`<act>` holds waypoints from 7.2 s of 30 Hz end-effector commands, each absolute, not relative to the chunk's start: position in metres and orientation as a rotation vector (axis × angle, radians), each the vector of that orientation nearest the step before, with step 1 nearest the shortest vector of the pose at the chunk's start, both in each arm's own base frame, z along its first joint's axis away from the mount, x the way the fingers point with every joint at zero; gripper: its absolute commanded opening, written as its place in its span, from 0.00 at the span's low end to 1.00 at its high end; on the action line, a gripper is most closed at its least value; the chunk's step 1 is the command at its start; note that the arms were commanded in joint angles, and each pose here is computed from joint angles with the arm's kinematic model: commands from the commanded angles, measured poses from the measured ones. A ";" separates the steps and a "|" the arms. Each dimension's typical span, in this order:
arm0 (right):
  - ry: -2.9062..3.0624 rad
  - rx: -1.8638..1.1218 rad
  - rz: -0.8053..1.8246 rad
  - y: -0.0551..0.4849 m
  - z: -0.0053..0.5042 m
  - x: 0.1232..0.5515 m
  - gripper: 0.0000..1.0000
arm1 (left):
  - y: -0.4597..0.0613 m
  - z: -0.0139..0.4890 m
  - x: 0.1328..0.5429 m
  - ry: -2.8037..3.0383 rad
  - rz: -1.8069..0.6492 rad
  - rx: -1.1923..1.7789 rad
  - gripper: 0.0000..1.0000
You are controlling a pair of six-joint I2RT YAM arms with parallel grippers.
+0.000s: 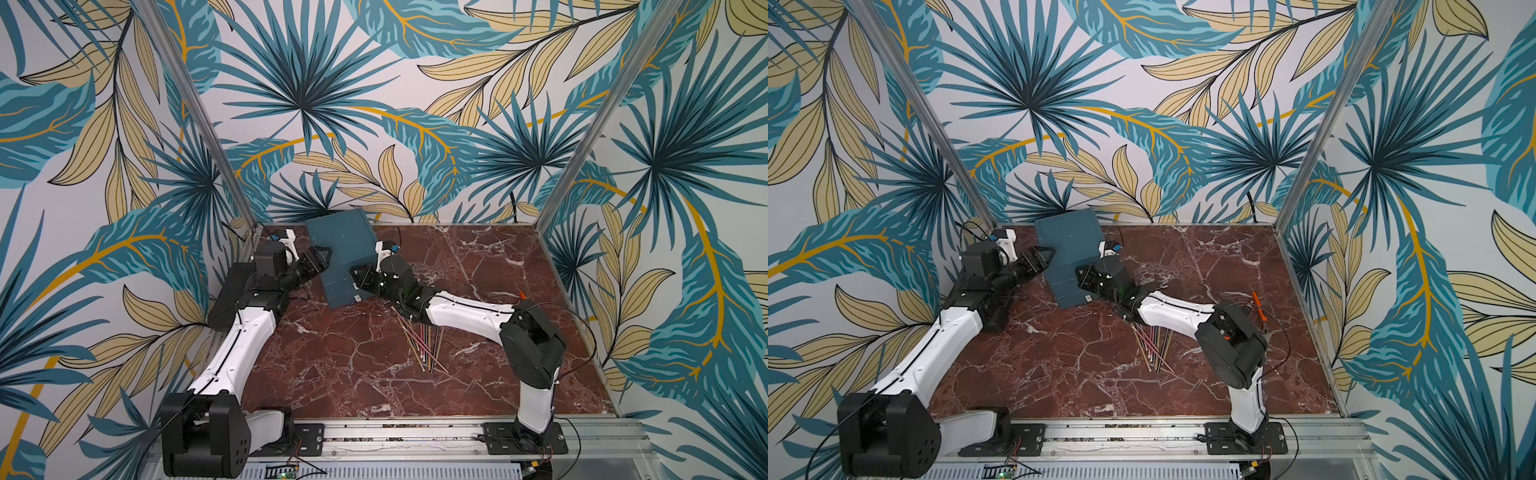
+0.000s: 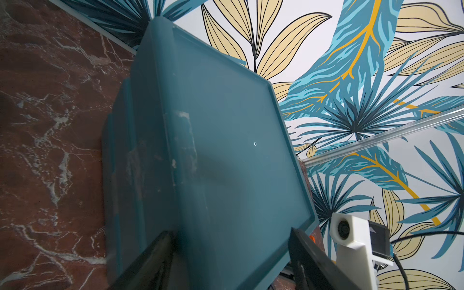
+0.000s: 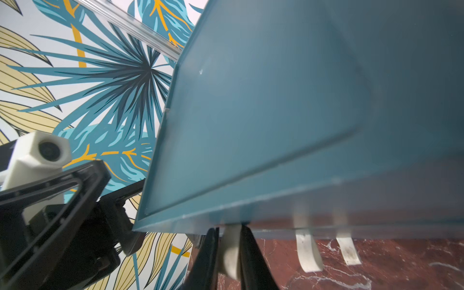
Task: Please place the pencils in the drawer according to their color
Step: Open the drawer in the storage box, then pick up the pencil from the center of the board.
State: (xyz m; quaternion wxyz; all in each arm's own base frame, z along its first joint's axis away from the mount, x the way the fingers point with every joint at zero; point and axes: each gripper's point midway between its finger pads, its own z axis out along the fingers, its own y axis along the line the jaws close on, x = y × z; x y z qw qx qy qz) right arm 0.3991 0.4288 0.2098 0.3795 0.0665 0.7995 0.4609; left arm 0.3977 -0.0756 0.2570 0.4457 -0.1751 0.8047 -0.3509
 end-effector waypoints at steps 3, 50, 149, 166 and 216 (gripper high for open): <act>2.043 0.137 1.188 0.435 0.212 0.398 0.00 | -0.076 0.263 0.400 1.960 -0.885 -0.394 0.78; 2.248 -0.055 0.980 0.396 0.186 0.247 0.00 | -0.069 0.251 0.401 1.951 -0.892 -0.440 0.81; 2.903 -0.355 0.079 0.242 0.006 0.302 0.25 | -0.009 0.249 0.368 1.895 -0.608 -0.633 0.98; 2.836 -0.402 0.090 0.241 0.030 0.309 0.06 | -0.010 0.253 0.368 1.886 -0.620 -0.629 0.98; 2.884 -0.370 0.100 0.246 0.022 0.310 0.19 | -0.010 0.255 0.364 1.885 -0.617 -0.626 1.00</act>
